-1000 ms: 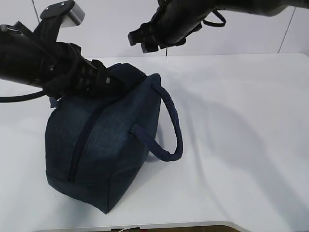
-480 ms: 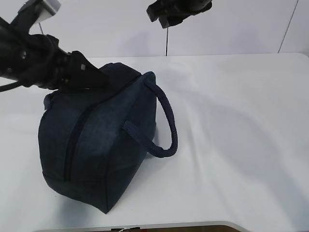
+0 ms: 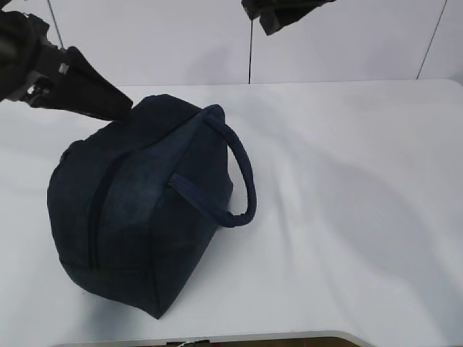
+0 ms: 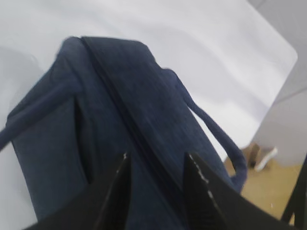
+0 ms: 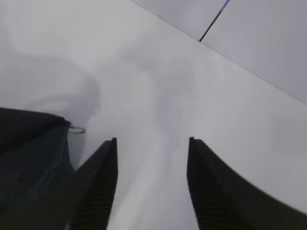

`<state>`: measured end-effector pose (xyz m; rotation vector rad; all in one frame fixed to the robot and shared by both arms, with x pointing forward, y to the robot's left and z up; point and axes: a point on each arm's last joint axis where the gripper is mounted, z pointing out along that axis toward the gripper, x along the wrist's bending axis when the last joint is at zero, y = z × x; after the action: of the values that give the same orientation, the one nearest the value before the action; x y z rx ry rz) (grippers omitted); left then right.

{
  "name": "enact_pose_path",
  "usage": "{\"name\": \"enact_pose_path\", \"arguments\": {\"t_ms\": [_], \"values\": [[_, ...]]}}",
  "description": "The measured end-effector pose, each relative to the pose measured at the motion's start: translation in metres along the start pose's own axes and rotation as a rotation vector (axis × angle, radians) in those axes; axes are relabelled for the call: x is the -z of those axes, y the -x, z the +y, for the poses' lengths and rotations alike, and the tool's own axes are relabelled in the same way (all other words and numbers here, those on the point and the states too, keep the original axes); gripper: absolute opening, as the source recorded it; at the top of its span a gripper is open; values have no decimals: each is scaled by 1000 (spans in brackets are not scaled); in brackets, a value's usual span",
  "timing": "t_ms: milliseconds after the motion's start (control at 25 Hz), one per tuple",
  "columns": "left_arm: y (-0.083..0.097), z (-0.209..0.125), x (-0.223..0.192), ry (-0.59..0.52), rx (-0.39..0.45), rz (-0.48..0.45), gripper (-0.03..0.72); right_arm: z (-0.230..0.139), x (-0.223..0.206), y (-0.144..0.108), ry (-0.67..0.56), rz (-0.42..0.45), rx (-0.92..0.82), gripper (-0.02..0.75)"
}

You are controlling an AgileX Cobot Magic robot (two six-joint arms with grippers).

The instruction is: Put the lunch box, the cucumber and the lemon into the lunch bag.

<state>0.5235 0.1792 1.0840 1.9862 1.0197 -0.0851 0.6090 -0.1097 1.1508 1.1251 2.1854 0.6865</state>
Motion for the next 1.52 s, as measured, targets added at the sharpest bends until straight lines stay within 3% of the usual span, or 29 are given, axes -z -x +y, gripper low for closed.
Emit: {"name": "enact_pose_path", "arguments": {"t_ms": [200,520,960,1360,1520], "values": [[5,6,15,-148,-10,45,264,-7,2,0,-86,4,-3,387],[9,20,40,-246,43,166,264,-6,22,5,-188,5,-22,387],[17,22,76,-201,229,398,258,2,48,4,-148,76,-73,387],[54,1,120,-98,197,447,256,-6,119,14,-34,87,-100,387],[74,-16,139,-46,169,452,256,-20,151,13,1,130,-121,387]]}}
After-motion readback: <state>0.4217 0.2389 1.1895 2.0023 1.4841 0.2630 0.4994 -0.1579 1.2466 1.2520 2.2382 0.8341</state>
